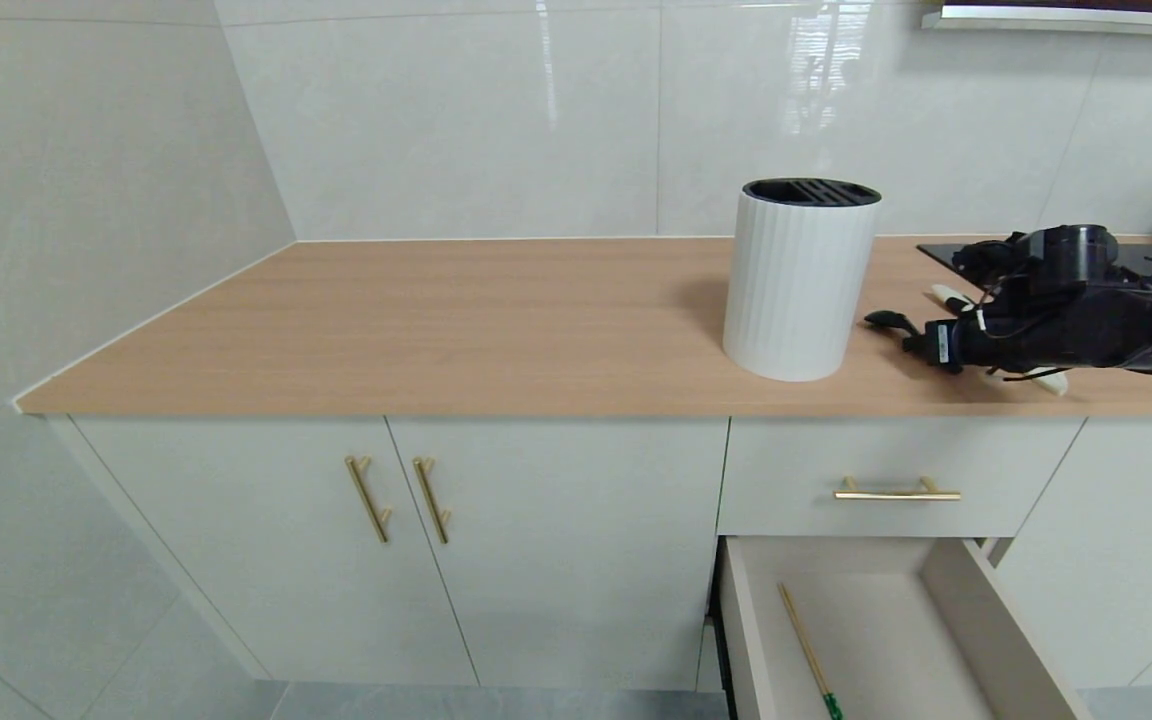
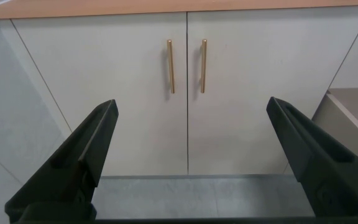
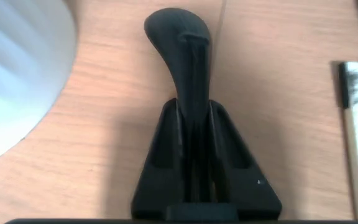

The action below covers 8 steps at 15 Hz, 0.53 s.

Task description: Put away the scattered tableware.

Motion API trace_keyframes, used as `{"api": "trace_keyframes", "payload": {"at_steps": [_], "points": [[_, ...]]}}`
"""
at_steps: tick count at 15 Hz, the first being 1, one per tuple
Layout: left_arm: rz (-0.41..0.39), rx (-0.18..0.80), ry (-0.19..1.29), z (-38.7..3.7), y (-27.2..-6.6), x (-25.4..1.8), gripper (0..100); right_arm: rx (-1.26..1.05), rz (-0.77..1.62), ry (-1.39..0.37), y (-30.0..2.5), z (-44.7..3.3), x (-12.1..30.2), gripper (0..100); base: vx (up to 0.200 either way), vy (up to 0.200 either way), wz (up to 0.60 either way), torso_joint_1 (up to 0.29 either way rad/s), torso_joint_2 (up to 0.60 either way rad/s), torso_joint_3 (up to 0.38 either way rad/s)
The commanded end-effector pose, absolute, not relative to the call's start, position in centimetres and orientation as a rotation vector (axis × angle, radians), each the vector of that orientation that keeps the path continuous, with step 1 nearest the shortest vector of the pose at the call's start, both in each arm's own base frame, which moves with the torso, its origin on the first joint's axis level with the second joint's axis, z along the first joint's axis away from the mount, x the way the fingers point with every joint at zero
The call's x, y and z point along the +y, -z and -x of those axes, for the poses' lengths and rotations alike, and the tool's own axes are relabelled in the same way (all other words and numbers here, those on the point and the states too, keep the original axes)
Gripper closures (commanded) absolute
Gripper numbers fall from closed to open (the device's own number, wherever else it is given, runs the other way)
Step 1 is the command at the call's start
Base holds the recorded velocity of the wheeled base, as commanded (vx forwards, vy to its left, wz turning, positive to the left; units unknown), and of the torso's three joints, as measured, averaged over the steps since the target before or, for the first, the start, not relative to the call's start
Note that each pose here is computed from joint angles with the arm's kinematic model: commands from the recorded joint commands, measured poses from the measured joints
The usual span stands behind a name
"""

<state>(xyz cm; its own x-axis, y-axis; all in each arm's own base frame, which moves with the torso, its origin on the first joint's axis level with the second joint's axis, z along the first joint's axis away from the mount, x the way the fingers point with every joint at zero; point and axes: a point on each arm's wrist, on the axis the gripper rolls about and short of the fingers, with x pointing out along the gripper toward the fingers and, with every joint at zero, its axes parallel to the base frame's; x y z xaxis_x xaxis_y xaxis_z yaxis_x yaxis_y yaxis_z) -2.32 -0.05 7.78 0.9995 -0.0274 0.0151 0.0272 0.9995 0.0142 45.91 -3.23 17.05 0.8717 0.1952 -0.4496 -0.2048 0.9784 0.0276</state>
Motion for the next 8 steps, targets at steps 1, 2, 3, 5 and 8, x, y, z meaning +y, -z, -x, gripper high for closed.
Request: {"api": "trace_keyframes", "payload": {"at_steps": [1,2,3,5,8], "points": [[-0.014,-0.014,0.028,2.3,-7.8,-0.1,0,0.470,0.021,-0.211,-17.1,-45.8,-3.1,100,0.000,0.000,0.00,0.000,0.00,0.000],[-0.014,-0.014,0.028,2.3,-7.8,-0.1,0,0.469,0.021,-0.211,-17.2,-45.8,-3.1,100,0.000,0.000,0.00,0.000,0.00,0.000],[-0.014,-0.014,0.028,2.3,-7.8,-0.1,0,0.466,0.022,-0.211,-17.3,-45.7,-3.1,100,0.000,0.000,0.00,0.000,0.00,0.000],[-0.014,-0.014,0.028,2.3,-7.8,-0.1,0,0.449,0.024,-0.210,-18.1,-45.5,-3.1,100,0.000,0.000,0.00,0.000,0.00,0.000],[-0.014,-0.014,0.028,2.3,-7.8,-0.1,0,0.388,0.008,-0.191,-21.2,-44.0,-3.5,100,0.000,0.000,0.00,0.000,0.00,0.000]]}}
